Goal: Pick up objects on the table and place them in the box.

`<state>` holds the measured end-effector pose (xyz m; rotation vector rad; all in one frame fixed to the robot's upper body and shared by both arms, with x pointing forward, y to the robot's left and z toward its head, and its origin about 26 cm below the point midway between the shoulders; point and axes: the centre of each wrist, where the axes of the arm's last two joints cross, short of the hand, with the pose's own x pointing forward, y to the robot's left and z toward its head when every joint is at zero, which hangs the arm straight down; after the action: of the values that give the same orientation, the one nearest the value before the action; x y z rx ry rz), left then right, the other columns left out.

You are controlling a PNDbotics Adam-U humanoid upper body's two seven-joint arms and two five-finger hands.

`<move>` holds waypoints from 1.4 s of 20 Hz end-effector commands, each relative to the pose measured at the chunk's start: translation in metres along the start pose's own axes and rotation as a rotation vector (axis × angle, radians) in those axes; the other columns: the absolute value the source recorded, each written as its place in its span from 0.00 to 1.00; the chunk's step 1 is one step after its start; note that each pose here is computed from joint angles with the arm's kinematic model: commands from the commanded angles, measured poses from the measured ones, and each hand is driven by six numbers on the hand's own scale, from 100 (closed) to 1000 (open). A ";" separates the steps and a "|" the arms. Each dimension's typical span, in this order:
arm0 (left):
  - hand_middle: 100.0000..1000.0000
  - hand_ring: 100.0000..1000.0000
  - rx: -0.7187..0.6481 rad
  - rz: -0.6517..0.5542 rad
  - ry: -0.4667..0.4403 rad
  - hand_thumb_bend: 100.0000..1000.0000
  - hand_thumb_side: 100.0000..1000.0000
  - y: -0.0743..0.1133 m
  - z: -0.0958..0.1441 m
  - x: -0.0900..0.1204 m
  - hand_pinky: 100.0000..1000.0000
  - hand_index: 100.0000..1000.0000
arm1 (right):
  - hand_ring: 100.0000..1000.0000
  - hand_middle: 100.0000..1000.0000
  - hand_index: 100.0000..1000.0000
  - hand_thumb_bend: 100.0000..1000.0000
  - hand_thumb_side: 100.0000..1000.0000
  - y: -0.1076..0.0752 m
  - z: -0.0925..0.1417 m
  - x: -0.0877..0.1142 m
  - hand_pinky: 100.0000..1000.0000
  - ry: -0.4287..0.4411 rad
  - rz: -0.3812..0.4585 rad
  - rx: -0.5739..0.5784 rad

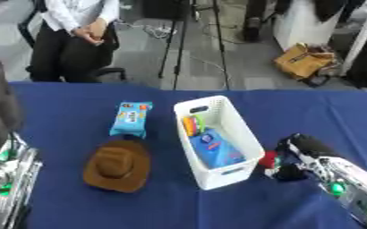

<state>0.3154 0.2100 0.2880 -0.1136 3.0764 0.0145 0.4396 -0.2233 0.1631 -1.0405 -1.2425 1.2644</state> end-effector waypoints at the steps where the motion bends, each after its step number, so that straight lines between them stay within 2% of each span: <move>1: 0.87 0.94 0.006 0.001 -0.032 0.00 1.00 0.002 -0.008 0.003 0.89 0.98 | 0.83 0.52 0.65 0.42 0.43 -0.011 0.001 -0.007 0.84 0.015 0.014 -0.029; 16: 0.87 0.94 0.004 0.001 -0.031 0.00 1.00 0.002 -0.008 0.003 0.89 0.98 | 0.82 0.49 0.63 0.37 0.44 -0.013 0.001 -0.007 0.84 0.027 0.006 -0.055; 19: 0.87 0.94 0.004 0.002 -0.032 0.00 1.00 0.001 -0.009 0.003 0.89 0.98 | 0.82 0.48 0.61 0.33 0.44 -0.014 0.002 -0.007 0.83 0.028 0.005 -0.060; 28: 0.87 0.94 0.005 0.002 -0.033 0.00 1.00 0.001 -0.009 0.003 0.89 0.98 | 0.81 0.47 0.60 0.32 0.44 -0.016 0.002 -0.008 0.83 0.032 0.002 -0.070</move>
<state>0.3154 0.2098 0.2884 -0.1129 3.0752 0.0144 0.4392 -0.2238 0.1621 -1.0700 -1.2483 1.2309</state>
